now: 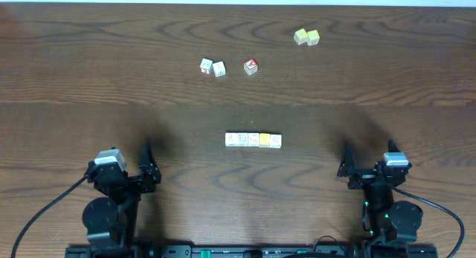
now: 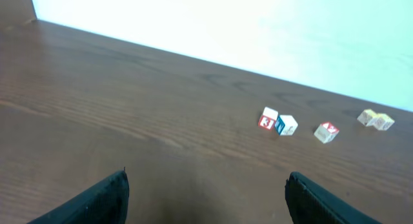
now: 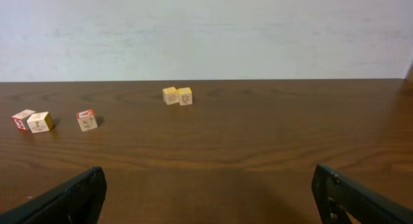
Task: Lift 5 blocks
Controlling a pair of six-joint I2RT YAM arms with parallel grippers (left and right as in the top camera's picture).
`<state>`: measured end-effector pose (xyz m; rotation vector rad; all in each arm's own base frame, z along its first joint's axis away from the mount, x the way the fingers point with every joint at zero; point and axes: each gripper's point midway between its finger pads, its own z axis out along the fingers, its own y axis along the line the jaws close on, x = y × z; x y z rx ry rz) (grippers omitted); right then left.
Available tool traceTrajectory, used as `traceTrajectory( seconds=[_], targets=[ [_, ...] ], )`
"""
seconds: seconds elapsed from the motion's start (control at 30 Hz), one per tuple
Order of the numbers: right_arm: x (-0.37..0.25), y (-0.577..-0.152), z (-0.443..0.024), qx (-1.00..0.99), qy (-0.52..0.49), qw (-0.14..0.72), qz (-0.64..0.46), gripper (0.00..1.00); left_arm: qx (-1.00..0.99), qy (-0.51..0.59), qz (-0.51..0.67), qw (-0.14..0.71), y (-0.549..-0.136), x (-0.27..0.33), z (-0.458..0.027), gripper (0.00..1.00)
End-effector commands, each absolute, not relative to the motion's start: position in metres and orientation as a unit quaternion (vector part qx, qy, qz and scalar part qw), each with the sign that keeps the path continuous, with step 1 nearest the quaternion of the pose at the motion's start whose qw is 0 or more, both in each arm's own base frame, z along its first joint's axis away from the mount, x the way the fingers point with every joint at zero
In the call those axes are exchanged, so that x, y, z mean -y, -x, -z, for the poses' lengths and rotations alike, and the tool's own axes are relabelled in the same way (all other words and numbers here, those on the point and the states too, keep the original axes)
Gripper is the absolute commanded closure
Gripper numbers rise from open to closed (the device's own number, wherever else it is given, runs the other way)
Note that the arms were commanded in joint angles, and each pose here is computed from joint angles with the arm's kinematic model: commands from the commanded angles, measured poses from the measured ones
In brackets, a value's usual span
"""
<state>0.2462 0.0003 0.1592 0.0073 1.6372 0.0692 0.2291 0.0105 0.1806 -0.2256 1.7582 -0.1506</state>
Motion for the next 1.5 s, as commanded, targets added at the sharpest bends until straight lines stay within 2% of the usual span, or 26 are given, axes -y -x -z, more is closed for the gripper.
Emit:
traceTrajectory(
  seconds=[0.0, 0.53, 0.67, 0.77, 0.9, 1.47],
  targets=[
    [0.003, -0.246, -0.159, -0.729, -0.008, 0.684, -0.025, 0.01, -0.76, 0.087, 0.062, 0.641, -0.23, -0.01, -0.176, 0.23],
    [0.003, -0.246, -0.159, -0.729, -0.008, 0.684, -0.025, 0.01, -0.71, 0.069, 0.073, 0.697, -0.246, -0.008, -0.17, 0.22],
    [0.003, -0.246, -0.159, -0.729, -0.008, 0.684, -0.025, 0.01, -0.714, 0.063, 0.071, 0.694, -0.246, -0.006, -0.168, 0.22],
    [0.003, -0.246, -0.159, -0.729, -0.008, 0.684, -0.025, 0.01, -0.721, 0.008, 0.054, 0.691, -0.246, 0.003, -0.165, 0.22],
    [0.003, -0.246, -0.159, -0.729, -0.008, 0.684, -0.025, 0.01, -0.753, -0.019, 0.03, 0.657, -0.243, 0.003, -0.141, 0.22],
    [0.003, -0.246, -0.159, -0.73, -0.008, 0.683, -0.025, 0.01, -0.753, -0.016, 0.028, 0.657, -0.244, 0.002, -0.141, 0.22]
  ],
)
